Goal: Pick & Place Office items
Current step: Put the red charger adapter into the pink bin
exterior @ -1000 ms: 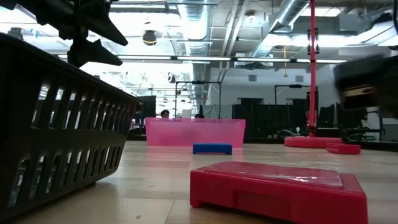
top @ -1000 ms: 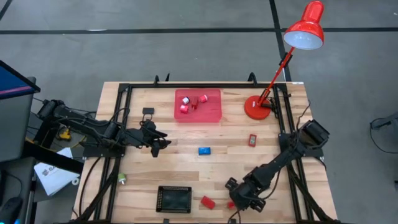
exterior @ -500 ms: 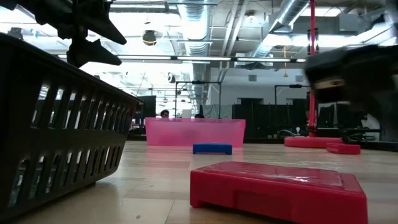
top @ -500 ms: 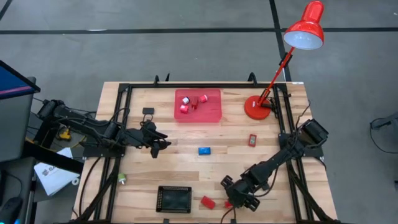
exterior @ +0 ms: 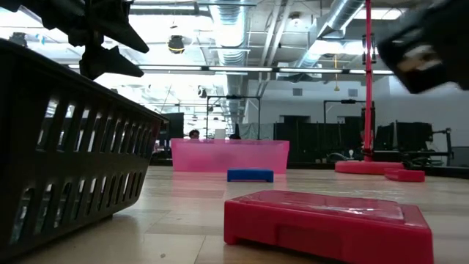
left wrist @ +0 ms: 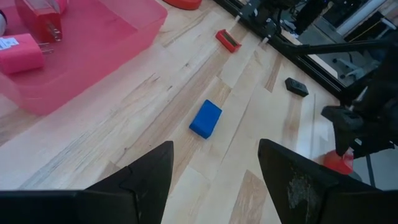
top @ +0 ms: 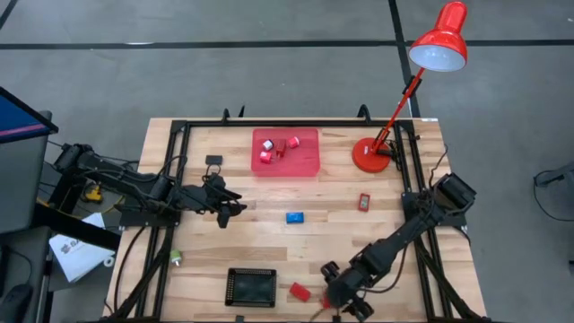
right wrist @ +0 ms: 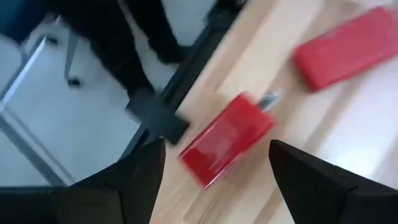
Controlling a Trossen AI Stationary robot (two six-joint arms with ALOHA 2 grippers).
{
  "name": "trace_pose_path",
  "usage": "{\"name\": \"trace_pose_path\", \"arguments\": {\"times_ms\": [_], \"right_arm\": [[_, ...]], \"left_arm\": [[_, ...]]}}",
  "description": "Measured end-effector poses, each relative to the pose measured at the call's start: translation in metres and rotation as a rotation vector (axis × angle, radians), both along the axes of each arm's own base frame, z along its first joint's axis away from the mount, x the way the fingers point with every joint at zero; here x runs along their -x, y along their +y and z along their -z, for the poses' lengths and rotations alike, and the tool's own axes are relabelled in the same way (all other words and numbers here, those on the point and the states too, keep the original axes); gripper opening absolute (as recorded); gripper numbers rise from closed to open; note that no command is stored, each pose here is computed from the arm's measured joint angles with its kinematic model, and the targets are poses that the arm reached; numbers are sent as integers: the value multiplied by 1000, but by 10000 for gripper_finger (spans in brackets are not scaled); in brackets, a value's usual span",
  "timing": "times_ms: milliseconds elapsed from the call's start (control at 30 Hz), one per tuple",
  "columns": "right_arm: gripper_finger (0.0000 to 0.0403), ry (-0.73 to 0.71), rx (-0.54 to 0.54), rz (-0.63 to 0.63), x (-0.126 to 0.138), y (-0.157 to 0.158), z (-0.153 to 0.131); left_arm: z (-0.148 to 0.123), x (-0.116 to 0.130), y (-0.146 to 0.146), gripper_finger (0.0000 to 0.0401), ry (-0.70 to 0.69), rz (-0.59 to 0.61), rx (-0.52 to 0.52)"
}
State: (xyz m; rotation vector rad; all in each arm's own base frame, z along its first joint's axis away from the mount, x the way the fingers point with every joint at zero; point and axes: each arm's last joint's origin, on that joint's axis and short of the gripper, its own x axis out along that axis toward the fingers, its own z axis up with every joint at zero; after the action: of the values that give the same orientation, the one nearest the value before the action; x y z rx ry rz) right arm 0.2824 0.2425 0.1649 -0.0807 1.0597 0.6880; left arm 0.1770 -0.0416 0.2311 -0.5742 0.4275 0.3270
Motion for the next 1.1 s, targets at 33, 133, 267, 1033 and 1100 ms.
{"name": "trace_pose_path", "arguments": {"times_ms": [33, 133, 267, 1033, 1100], "right_arm": [[280, 3, -3, 35, -2, -1, -1], [280, 28, -9, 150, -6, -5, -1], [280, 62, -41, 301, -10, -9, -2], [281, 139, -108, 671, 1, 16, -20], [281, 137, -104, 662, 1, 22, -19]], "left_arm": [[0, 0, 0, 231, 0, 0, 0], [0, 0, 0, 231, 0, 0, 0], [0, 0, 0, 231, 1, 3, 1], [0, 0, -1, 231, 3, 20, 13], [0, 0, -1, 231, 3, 19, 12]]}}
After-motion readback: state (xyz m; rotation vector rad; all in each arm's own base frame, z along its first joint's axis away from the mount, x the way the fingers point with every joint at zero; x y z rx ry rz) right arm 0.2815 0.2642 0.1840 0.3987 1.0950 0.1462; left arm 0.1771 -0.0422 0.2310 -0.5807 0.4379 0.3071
